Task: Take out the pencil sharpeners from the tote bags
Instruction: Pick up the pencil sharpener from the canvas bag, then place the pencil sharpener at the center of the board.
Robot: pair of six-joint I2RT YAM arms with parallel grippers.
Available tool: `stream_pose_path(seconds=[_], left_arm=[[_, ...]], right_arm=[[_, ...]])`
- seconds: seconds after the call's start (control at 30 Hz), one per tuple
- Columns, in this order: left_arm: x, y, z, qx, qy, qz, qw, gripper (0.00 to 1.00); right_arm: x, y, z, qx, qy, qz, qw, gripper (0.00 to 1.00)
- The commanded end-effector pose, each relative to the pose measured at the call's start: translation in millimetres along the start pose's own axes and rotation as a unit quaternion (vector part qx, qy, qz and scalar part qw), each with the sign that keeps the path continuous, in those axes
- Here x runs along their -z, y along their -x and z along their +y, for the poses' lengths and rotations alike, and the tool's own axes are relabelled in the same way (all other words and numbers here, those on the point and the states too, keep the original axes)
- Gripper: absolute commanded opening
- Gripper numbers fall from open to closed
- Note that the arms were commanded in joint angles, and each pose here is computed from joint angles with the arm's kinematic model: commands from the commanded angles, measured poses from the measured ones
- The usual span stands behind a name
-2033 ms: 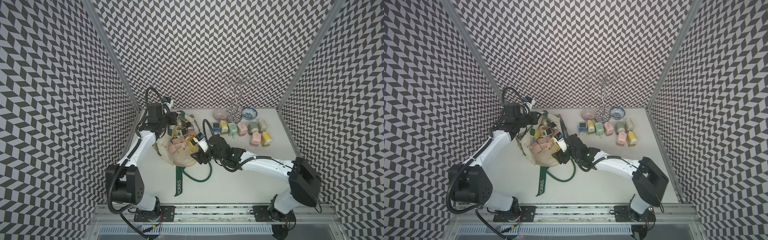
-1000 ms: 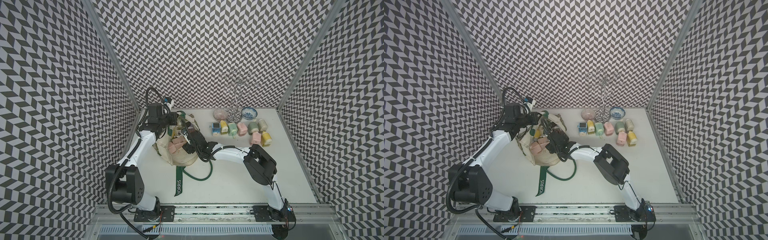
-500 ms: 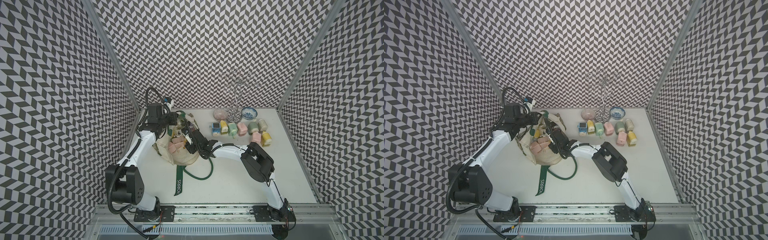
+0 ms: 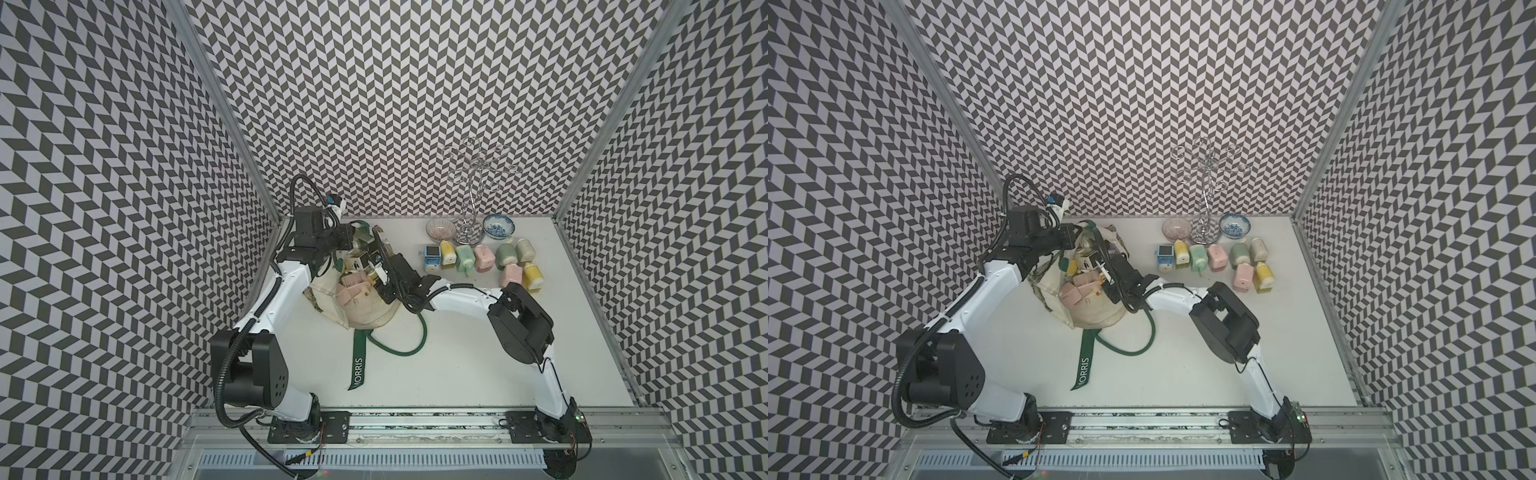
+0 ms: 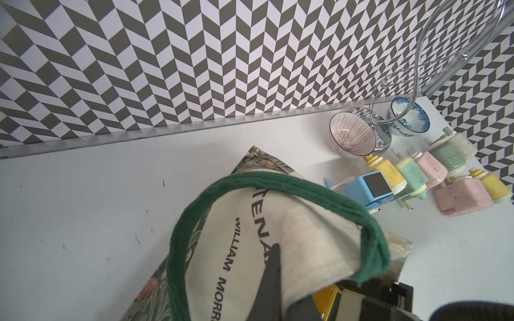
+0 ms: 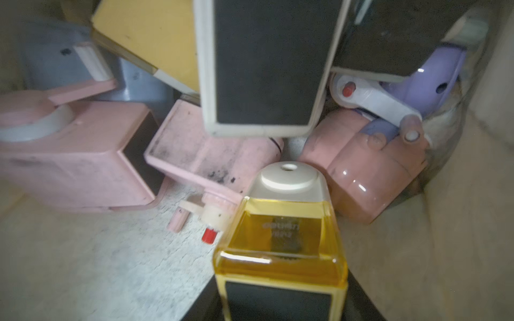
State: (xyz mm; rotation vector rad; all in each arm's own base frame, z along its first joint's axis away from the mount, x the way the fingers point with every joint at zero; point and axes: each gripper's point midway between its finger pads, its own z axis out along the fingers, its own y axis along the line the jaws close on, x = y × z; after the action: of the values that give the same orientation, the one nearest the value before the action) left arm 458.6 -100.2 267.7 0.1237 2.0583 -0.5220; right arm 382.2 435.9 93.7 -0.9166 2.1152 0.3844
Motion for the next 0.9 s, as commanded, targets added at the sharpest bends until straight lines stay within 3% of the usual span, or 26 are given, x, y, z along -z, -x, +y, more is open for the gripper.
stream_pose_path(seconds=[0.0, 0.23, 0.43, 0.6, 0.73, 0.87], left_arm=[[14.9, 16.3, -2.4, -0.004, 0.005, -0.023, 1.0, 0.0], [13.3, 14.7, 1.2, -0.005, 0.012, -0.021, 1.0, 0.0], [12.7, 13.3, 2.9, -0.006, 0.016, -0.021, 1.0, 0.0], [10.7, 11.5, 3.2, -0.004, 0.015, -0.019, 1.0, 0.0], [11.1, 12.0, 2.3, -0.003, 0.013, -0.02, 1.0, 0.0], [9.7, 10.3, 2.5, -0.002, 0.012, -0.018, 1.0, 0.0]], right_arm=[[43.1, 27.4, 17.8, -0.014, 0.054, -0.033, 0.998, 0.33], [111.1, 38.0, 21.5, -0.041, 0.082, -0.045, 0.995, 0.32], [158.6, 37.1, -1.4, -0.062, 0.042, -0.038, 0.996, 0.32], [185.3, 20.7, -60.4, -0.136, -0.016, -0.034, 0.99, 0.32], [195.1, -8.8, -122.8, -0.215, -0.088, -0.017, 0.972, 0.32], [197.7, -47.8, -173.2, -0.269, -0.138, 0.037, 0.953, 0.32]])
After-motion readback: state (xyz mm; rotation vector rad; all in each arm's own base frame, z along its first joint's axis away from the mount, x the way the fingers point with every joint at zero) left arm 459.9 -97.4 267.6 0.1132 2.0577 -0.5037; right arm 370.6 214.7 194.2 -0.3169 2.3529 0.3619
